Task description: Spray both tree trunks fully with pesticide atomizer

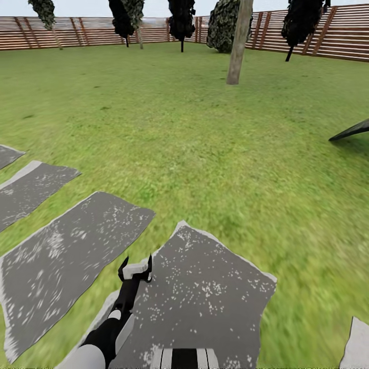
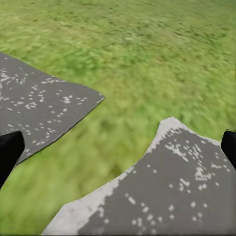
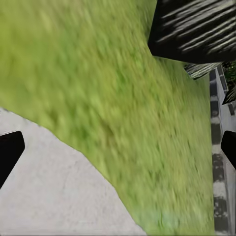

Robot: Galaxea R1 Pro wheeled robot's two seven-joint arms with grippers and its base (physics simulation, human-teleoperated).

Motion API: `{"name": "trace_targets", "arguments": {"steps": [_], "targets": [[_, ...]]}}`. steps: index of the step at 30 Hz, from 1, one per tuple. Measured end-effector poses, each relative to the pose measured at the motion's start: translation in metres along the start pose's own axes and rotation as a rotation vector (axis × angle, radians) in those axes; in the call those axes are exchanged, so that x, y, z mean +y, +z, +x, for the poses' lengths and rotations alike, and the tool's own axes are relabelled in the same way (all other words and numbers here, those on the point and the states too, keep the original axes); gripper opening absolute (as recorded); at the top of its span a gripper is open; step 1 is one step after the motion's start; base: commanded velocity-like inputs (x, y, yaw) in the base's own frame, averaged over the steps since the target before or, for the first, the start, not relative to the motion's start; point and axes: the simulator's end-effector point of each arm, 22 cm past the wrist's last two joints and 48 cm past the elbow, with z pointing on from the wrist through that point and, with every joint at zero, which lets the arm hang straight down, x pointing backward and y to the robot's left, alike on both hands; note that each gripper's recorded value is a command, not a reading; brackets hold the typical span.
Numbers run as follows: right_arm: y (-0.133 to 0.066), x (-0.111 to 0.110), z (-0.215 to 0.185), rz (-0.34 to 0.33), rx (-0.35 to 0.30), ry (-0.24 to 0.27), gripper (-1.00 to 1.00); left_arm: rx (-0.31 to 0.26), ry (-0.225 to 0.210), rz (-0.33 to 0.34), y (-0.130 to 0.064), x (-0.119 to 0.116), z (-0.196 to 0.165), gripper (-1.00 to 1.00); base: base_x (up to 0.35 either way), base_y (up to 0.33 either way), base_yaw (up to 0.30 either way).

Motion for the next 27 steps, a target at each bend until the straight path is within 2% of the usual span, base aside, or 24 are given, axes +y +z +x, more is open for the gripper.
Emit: {"name": "trace_targets", "arguments": {"steps": [27], "targets": [[0.006, 0.024, 0.036, -0.025, 0.051, -0.101, 1.00, 0.107, -0.001, -0.014, -0.007, 0.009, 0.067, 1.00, 0.000, 0.000, 0.000]]}}
